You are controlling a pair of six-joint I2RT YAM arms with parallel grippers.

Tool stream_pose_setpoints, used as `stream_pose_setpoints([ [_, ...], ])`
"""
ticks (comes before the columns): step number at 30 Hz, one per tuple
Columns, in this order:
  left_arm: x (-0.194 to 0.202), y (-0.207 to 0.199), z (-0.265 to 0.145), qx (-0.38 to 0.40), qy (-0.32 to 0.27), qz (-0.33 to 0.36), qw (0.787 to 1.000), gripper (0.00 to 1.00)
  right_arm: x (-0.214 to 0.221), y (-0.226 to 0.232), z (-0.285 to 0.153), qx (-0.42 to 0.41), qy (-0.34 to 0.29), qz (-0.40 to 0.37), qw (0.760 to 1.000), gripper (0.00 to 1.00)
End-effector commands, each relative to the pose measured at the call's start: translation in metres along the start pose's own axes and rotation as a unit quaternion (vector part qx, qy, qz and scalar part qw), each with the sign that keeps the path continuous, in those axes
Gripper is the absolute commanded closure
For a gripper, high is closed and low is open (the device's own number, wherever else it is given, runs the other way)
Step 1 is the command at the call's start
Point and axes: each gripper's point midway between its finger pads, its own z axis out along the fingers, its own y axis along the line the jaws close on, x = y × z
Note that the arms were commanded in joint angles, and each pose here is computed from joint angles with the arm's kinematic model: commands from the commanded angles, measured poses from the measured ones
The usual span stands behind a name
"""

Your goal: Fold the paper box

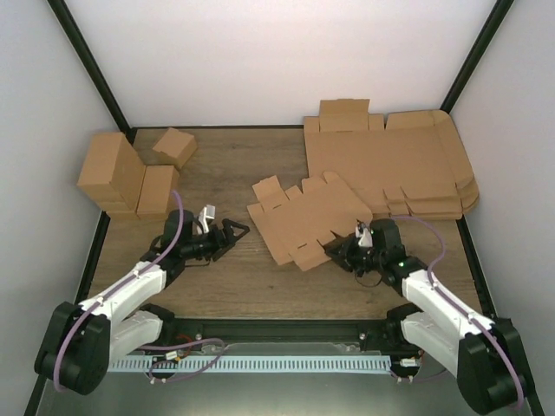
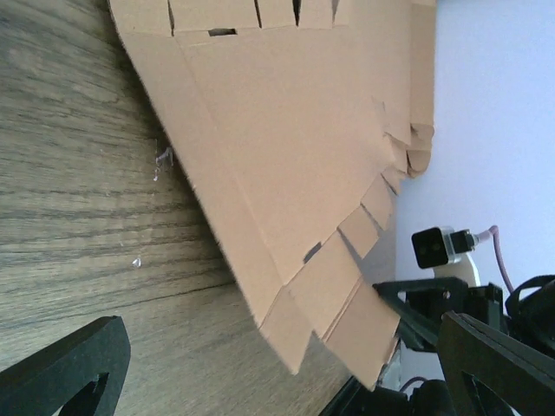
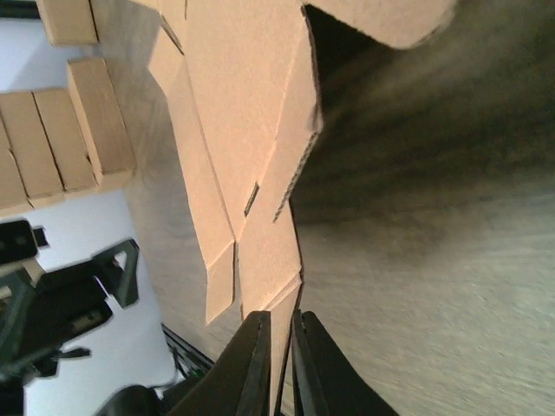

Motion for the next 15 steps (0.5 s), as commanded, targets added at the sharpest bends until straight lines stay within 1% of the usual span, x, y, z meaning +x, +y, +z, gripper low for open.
stream_pose_setpoints([
  [1, -0.009, -0.008, 0.010, -0.006, -0.026, 0.004, 1.000, 0.00, 0.022, -0.014, -0.002, 0.003, 0.020, 0.001, 1.000, 0.84],
  [2, -0.008, -0.003, 0.013, -0.015, -0.023, -0.002, 1.000, 0.00, 0.026, -0.018, -0.002, 0.005, 0.025, -0.003, 1.000, 0.77],
  [4, -0.004, 0.006, 0.017, -0.031, -0.016, -0.014, 0.999, 0.00, 0.026, -0.024, -0.004, 0.019, 0.020, -0.023, 0.999, 0.59],
  [6, -0.002, 0.015, 0.021, -0.044, -0.014, -0.024, 0.999, 0.00, 0.017, -0.023, -0.009, 0.044, 0.000, -0.049, 0.998, 0.34],
  [7, 0.000, 0.017, 0.023, -0.047, -0.013, -0.026, 0.998, 0.00, 0.013, -0.023, -0.012, 0.061, -0.007, -0.061, 0.996, 0.26],
  [10, 0.002, 0.017, 0.029, -0.051, -0.013, -0.025, 0.998, 0.01, -0.002, -0.015, -0.019, 0.087, -0.032, -0.112, 0.989, 0.24],
  [12, 0.001, 0.016, 0.033, -0.052, -0.013, -0.021, 0.998, 0.04, -0.012, -0.005, -0.022, 0.095, -0.046, -0.154, 0.982, 0.24],
  [15, -0.001, 0.019, 0.044, -0.065, -0.009, -0.014, 0.998, 0.09, -0.020, 0.013, -0.024, 0.089, -0.046, -0.223, 0.970, 0.25],
])
